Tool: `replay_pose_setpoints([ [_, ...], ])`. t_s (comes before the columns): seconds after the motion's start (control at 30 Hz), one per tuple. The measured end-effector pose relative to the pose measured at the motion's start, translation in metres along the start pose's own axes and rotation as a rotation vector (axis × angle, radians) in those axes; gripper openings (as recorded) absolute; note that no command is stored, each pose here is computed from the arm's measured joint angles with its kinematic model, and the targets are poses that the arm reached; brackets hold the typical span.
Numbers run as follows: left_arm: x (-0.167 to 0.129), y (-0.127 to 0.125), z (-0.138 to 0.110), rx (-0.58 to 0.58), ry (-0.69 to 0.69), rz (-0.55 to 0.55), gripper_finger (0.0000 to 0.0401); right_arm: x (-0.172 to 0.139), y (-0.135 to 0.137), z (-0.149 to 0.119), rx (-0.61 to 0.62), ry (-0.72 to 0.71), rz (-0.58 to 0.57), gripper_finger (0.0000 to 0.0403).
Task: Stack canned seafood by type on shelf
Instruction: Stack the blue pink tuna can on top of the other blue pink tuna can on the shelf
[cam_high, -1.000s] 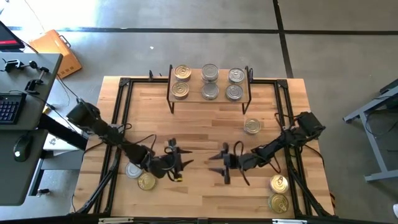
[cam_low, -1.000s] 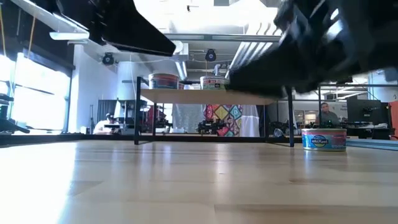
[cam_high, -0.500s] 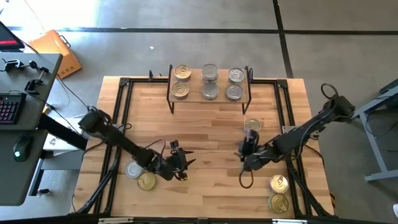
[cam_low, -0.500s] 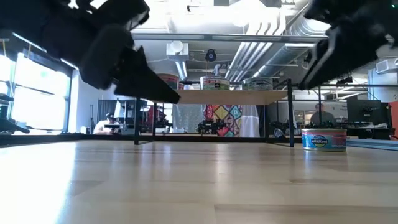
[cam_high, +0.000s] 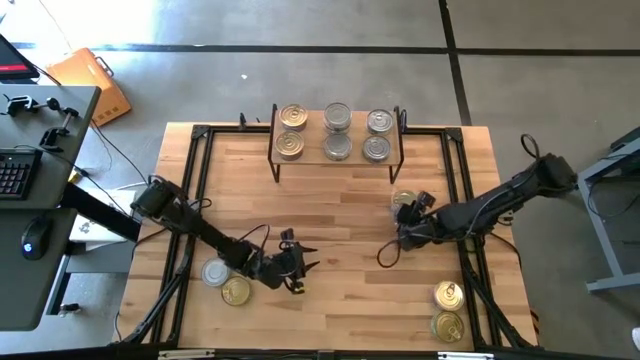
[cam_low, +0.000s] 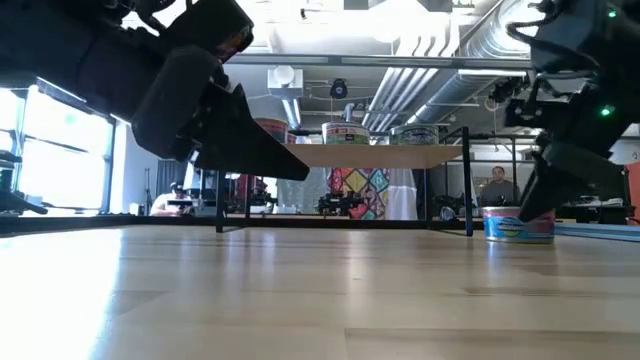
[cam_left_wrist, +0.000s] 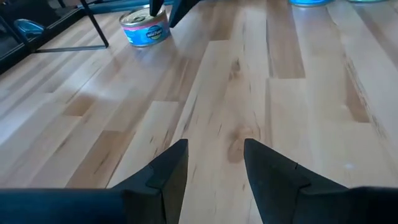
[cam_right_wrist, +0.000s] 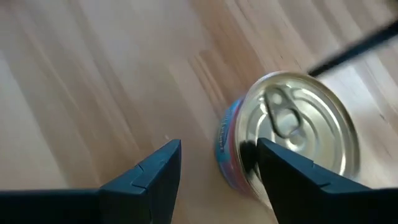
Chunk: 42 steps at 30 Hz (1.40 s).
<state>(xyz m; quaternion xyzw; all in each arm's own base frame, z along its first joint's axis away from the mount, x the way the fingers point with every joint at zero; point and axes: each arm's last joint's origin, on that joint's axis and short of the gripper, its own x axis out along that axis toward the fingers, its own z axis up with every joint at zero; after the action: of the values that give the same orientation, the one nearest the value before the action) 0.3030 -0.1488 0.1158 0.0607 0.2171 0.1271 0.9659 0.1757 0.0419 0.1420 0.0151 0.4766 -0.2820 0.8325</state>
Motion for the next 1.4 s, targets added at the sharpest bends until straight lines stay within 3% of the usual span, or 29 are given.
replay_pose_setpoints([
  [0.17, 0.0, 0.0, 0.0, 0.0, 0.001, 0.0, 0.0148, -0.004, 0.018, 0.02, -0.072, -0.096, 0.276, 0.0199],
  [0.33, 0.0, 0.0, 0.0, -0.001, 0.001, -0.002, 0.0148, -0.016, 0.038, 0.043, -0.141, -0.296, 0.626, 0.0199],
  [0.4, 0.0, 0.0, 0.0, -0.003, 0.001, -0.011, 0.0148, -0.025, 0.044, 0.047, -0.186, -0.389, 0.701, 0.0199],
  [0.47, 0.0, -0.001, 0.0, -0.005, -0.001, -0.019, 0.0148, -0.031, 0.049, 0.048, -0.215, -0.451, 0.702, 0.0199],
  [0.57, 0.0, -0.001, 0.001, -0.013, -0.009, -0.022, 0.0148, -0.032, 0.052, 0.039, -0.243, -0.418, 0.646, 0.0199],
  [0.93, 0.002, 0.001, 0.002, -0.028, -0.005, -0.038, 0.0148, -0.048, 0.04, -0.001, -0.14, 0.115, 0.352, 0.0199],
  [1.17, 0.007, 0.006, 0.006, -0.066, -0.024, -0.038, 0.0148, -0.026, 0.027, -0.002, -0.143, 0.01, 0.189, 0.0199],
  [1.27, 0.006, 0.004, 0.007, -0.068, -0.024, -0.083, 0.0148, -0.018, 0.028, 0.007, -0.098, -0.053, 0.244, 0.0199],
  [1.4, 0.002, -0.002, 0.007, -0.061, -0.023, -0.154, 0.0148, -0.015, 0.048, 0.028, -0.109, -0.189, 0.481, 0.0199],
])
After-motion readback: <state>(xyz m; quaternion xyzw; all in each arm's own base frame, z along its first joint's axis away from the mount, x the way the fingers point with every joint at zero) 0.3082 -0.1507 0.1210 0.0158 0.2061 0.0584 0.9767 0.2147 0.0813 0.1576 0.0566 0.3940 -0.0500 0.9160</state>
